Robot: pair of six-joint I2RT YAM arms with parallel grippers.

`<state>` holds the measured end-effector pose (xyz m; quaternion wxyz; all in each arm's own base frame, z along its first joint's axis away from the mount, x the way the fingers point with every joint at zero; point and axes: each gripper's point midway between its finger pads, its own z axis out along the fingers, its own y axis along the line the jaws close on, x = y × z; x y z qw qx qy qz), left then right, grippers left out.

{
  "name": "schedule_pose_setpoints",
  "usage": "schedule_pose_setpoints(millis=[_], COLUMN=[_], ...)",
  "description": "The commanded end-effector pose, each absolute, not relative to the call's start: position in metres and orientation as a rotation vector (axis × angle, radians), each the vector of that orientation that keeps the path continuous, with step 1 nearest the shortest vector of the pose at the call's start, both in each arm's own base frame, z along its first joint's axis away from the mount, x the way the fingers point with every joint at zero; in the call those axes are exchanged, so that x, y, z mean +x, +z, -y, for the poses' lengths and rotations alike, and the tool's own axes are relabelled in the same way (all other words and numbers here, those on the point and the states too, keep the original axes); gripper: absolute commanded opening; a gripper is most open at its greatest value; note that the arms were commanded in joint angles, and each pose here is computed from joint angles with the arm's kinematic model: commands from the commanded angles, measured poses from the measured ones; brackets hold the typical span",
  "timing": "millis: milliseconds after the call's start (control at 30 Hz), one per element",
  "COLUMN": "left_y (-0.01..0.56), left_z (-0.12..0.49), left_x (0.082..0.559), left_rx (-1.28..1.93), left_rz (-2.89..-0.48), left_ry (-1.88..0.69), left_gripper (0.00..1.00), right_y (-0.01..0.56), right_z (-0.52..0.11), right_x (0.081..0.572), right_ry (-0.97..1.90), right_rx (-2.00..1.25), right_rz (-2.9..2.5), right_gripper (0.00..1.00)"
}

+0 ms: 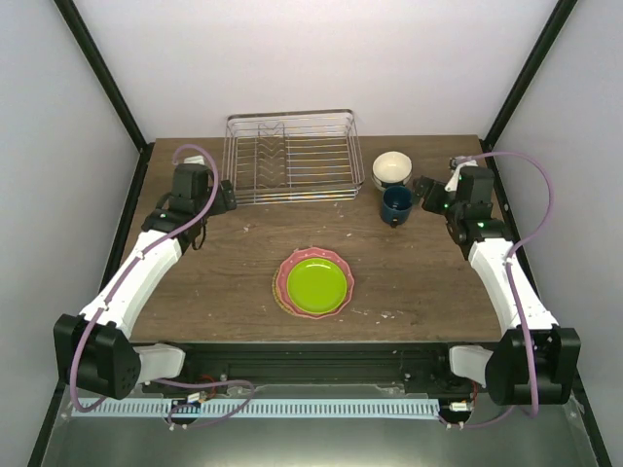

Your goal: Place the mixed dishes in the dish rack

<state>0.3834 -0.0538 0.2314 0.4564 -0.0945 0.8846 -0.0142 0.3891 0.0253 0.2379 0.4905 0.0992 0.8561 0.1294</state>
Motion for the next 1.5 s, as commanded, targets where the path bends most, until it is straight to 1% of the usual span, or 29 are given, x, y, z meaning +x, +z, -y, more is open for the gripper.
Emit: schedule_pose_setpoints(millis=[0,267,467,600,800,967,1200,1467], left_y=[0.238,0.246,0.246,0.244,0.246,0.247,0.21,0.181], left_z=[0.052,0.05,0.068,0.081,0.101,0.122,0.138,0.145], left_x=[0.384,0.384,0.386,0.394,0.42,0.451,0.491,0.51], left_rx=[-0.224,-0.232,-0.113,-0.044,0.052,0.097,0.094,0.096], left_rz=[-2.158,-2.131,-2.122,-2.146,-2.185,-2.213,-2.293,-2.339], left_ry=[-0.024,-0.021,-0.103,-0.144,-0.188,-0.26,-0.293,-0.302], left_gripper=[1.0,1.0,1.0,1.0,1.0,1.0,1.0,1.0], right_y=[0.254,0.25,0.252,0.253,0.249,0.241,0.233,0.222], right_z=[-0.03,-0.032,-0.027,-0.023,-0.021,-0.024,-0.018,-0.02], right_x=[0.395,0.398,0.396,0.395,0.395,0.397,0.397,0.403], right_ry=[0.328,0.336,0.301,0.258,0.227,0.228,0.182,0.187], right_rx=[0.219,0.21,0.208,0.2,0.17,0.152,0.153,0.153], right_rz=[-2.05,-2.063,-2.063,-2.078,-2.093,-2.132,-2.159,-2.193], right_gripper=[1.0,1.0,1.0,1.0,1.0,1.0,1.0,1.0])
